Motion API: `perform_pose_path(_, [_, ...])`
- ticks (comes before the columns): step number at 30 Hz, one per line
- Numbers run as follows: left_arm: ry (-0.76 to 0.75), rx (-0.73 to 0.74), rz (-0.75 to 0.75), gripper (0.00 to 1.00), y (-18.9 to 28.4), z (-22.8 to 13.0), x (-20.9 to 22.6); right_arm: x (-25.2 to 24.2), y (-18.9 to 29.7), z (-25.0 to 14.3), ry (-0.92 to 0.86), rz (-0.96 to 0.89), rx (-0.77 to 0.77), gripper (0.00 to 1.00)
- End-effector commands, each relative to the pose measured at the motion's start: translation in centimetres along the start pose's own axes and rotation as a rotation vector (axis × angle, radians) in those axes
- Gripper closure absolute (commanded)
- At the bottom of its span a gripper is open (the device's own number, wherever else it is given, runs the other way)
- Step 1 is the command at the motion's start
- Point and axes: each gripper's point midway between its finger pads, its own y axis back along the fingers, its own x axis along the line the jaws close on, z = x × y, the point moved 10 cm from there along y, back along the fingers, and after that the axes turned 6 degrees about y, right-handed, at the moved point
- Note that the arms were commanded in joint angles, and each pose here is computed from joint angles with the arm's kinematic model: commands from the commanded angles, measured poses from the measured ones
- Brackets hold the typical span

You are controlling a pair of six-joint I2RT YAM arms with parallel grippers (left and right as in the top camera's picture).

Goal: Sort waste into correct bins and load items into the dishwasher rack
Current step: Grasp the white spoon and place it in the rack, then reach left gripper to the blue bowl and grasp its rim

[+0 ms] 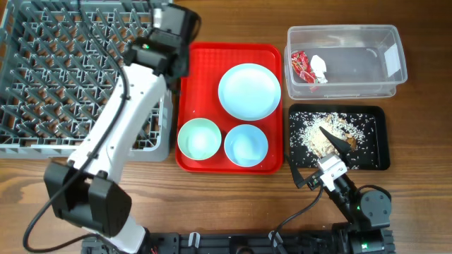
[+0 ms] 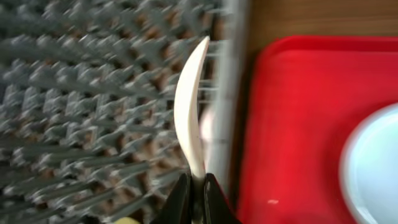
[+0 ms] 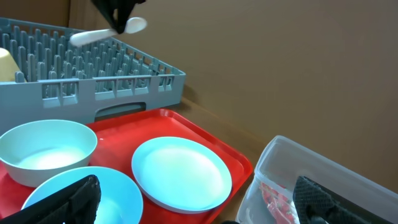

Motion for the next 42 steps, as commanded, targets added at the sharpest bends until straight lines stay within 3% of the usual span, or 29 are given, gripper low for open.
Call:
perform_pose_path(1, [0.021, 0.118, 0.045, 0.96, -4.3, -0.4, 1.9, 0.1, 0.0, 0.2, 0.008, 0.014, -0.019, 0.0])
perform_pose_path(5, [0.033, 0.227, -0.009, 0.94, -7.4, -1.1, 2.3, 0.1, 0.0, 0.2, 0.008, 0.014, -0.019, 0.0])
perform_pose_path(6, [0.015, 0.234, -0.014, 0.89, -7.5, -1.2, 2.3, 0.1, 0.0, 0.2, 0.009, 0.014, -0.019, 0.0])
perform_pose_path(7, [-0.003, 0.235, -0.015, 0.7, -7.5, -1.2, 2.3, 0.1, 0.0, 0.2, 0.008, 0.014, -0.019, 0.0])
perform_pose_path(8, [-0.002, 0.227, -0.019, 0.35, -7.1, -1.1, 2.3, 0.1, 0.0, 0.2, 0.008, 0.014, -0.019, 0.0])
perform_pose_path(9, [-0.003, 0.219, -0.024, 0.2, -6.5, -1.0, 2.3, 0.1, 0.0, 0.2, 0.008, 0.014, -0.019, 0.0])
perform_pose_path(14, [0.046, 0.139, -0.069, 0.24, -1.7, -0.5, 2.8, 0.1, 0.0, 0.2, 0.008, 0.014, -0.019, 0.0])
perform_pose_path(18, [0.035, 0.171, -0.311, 0.31, 3.9, -1.8, 1.8, 0.1, 0.0, 0.2, 0.008, 0.014, -0.019, 0.0])
perform_pose_path(19, [0.021, 0.198, -0.37, 0.37, 5.0, -2.4, 1.4, 0.1, 0.0, 0.2, 0.008, 0.014, -0.019, 0.0])
perform_pose_path(22, [0.046, 0.245, -0.441, 0.43, 6.5, -3.5, -0.5, 0.1, 0.0, 0.2, 0.008, 0.014, -0.019, 0.0])
perform_pose_path(25, [0.02, 0.256, -0.475, 0.48, 6.5, -4.3, -3.8, 0.1, 0.0, 0.2, 0.009, 0.014, -0.019, 0.0])
perform_pose_path(28, [0.039, 0.387, -0.427, 0.5, 5.6, -6.6, -6.8, 0.1, 0.0, 0.2, 0.008, 0.014, -0.019, 0.0])
perform_pose_path(34, [-0.144, 0.56, -0.319, 0.57, 3.1, -13.2, -11.8, 0.1, 0.0, 0.2, 0.009, 0.014, -0.019, 0.0])
perform_pose_path(36, [-0.136, 0.589, -0.29, 0.59, 1.2, -15.6, -12.6, 0.1, 0.0, 0.2, 0.008, 0.014, -0.019, 0.0])
perform_pose_path(42, [-0.139, 0.603, -0.299, 0.67, -0.5, -17.5, -12.8, 0.1, 0.0, 0.2, 0.009, 0.014, -0.019, 0.0])
